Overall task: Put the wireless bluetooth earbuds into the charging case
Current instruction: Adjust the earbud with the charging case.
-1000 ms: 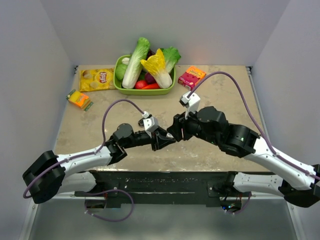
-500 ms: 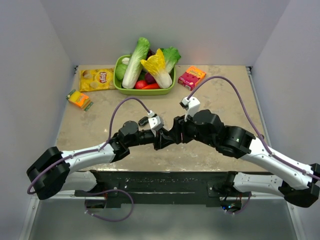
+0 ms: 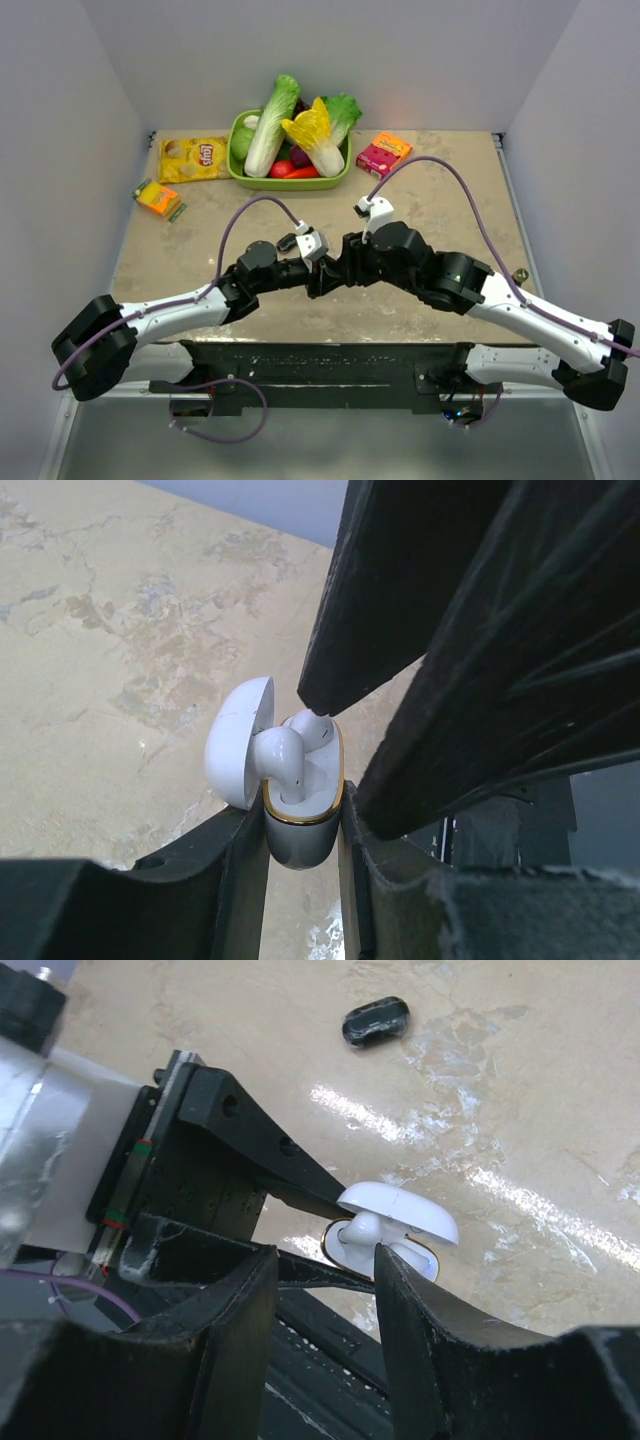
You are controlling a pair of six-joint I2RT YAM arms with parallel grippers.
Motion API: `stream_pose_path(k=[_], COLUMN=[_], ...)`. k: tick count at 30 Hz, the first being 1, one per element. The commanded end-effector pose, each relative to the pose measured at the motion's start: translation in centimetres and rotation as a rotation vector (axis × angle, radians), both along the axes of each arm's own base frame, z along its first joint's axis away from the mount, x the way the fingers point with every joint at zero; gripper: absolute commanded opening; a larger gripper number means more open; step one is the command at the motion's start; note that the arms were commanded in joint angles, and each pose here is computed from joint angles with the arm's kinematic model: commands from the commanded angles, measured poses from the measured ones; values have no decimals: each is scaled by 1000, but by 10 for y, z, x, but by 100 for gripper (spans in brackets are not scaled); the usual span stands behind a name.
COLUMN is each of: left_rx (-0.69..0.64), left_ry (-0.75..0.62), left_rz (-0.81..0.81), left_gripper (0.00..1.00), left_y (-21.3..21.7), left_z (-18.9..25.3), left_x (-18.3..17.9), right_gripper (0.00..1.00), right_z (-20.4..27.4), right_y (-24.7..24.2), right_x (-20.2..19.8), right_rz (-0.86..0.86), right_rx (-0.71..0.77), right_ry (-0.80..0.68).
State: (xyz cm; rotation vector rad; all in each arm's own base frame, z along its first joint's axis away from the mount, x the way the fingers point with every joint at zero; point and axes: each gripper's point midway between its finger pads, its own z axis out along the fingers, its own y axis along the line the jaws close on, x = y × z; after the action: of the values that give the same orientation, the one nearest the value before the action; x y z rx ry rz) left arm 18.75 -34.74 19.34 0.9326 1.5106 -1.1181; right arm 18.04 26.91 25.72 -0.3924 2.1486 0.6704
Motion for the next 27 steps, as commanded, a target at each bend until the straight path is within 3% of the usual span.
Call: stream_pose_path(k=[1,14,27], left_rx=[-74,-84,-77], left_ry=[-89,-104,-129], left_rz=[10,13,68], left_gripper=[0,0,0], left_y=[0,2,4], left_z=[36,39,39], left_x=[5,1,5], right_gripper=[46,43,25], right_z=[4,-7,-9], right_y=[3,3,4], right_x=[12,20,26], right_rz=[-60,-86,-111], right_rx=[26,-1,3], right_ry=[-26,-22,-19])
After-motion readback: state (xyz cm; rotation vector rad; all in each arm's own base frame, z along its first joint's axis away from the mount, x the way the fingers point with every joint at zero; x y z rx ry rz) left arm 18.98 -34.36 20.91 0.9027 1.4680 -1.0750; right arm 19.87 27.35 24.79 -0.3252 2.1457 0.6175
